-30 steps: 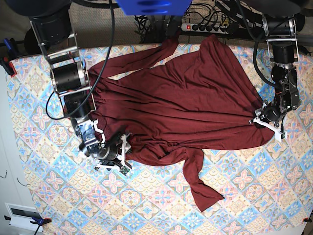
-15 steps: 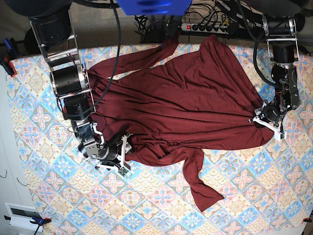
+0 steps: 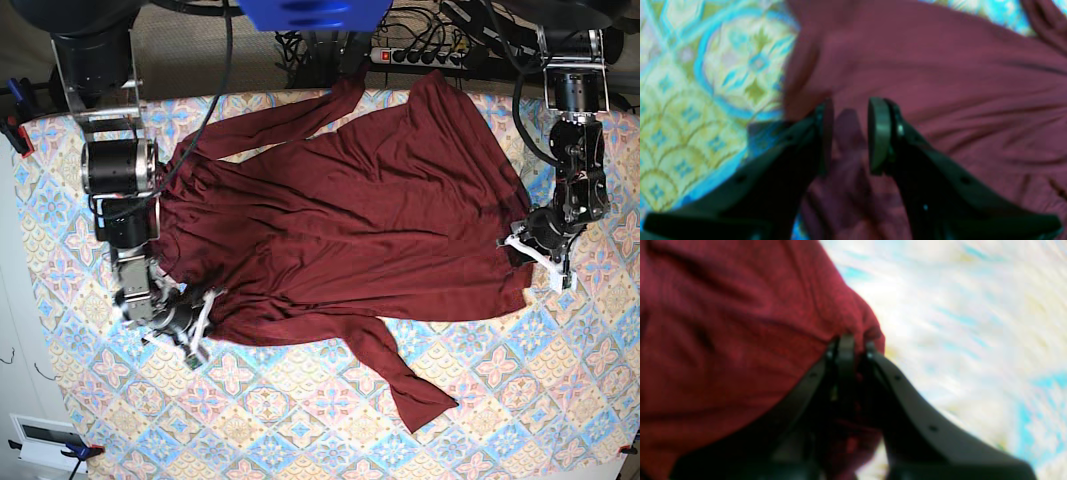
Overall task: Layout the t-shirt on the table in an organized manner, then fold the t-shirt properly
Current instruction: 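Drag the shirt side with the right gripper away from the left gripper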
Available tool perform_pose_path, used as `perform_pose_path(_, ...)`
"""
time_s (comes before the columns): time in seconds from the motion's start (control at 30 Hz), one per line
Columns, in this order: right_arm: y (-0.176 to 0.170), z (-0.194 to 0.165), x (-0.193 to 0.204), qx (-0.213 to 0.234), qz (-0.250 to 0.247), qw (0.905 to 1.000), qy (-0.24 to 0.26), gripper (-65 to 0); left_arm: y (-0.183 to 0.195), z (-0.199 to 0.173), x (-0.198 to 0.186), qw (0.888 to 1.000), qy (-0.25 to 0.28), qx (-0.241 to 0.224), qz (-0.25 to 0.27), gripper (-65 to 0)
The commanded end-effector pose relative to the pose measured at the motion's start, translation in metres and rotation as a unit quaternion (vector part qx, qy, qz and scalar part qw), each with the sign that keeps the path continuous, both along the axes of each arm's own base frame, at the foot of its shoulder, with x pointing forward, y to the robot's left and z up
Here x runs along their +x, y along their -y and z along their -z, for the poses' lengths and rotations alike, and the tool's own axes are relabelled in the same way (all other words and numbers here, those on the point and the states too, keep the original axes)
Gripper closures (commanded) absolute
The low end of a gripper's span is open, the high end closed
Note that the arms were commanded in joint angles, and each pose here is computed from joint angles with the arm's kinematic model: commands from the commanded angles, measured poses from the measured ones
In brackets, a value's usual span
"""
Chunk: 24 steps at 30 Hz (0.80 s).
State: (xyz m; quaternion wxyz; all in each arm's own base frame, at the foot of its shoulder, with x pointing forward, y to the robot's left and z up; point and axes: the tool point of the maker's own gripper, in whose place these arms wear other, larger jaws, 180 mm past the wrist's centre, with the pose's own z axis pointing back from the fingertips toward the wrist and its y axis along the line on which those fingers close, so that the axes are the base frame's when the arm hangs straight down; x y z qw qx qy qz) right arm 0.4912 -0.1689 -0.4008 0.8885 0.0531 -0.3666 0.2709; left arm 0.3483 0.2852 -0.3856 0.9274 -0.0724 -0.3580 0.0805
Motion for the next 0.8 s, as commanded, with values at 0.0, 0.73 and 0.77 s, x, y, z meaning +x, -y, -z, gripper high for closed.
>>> perform_pose_path(0.0,0.009,-0.045,0.032,0.021,0.021,0.9978,0.059,-0.7,-0.007,-0.018,0.011,1.000,0.026,0.009,0.001,-18.2)
perform_pose_path(0.73,0.137,-0.061,0.033,-0.081,0.241,0.9589,0.126,-39.9,0.027,-0.028,-0.011,0.998,0.043,0.016,0.052,-18.5)
perform_pose_path(0.77,0.137,-0.067,0.035,-0.084,0.239,0.9583,0.132,-39.9,0.028,-0.026,-0.014,0.998,0.040,0.016,0.054,-18.5)
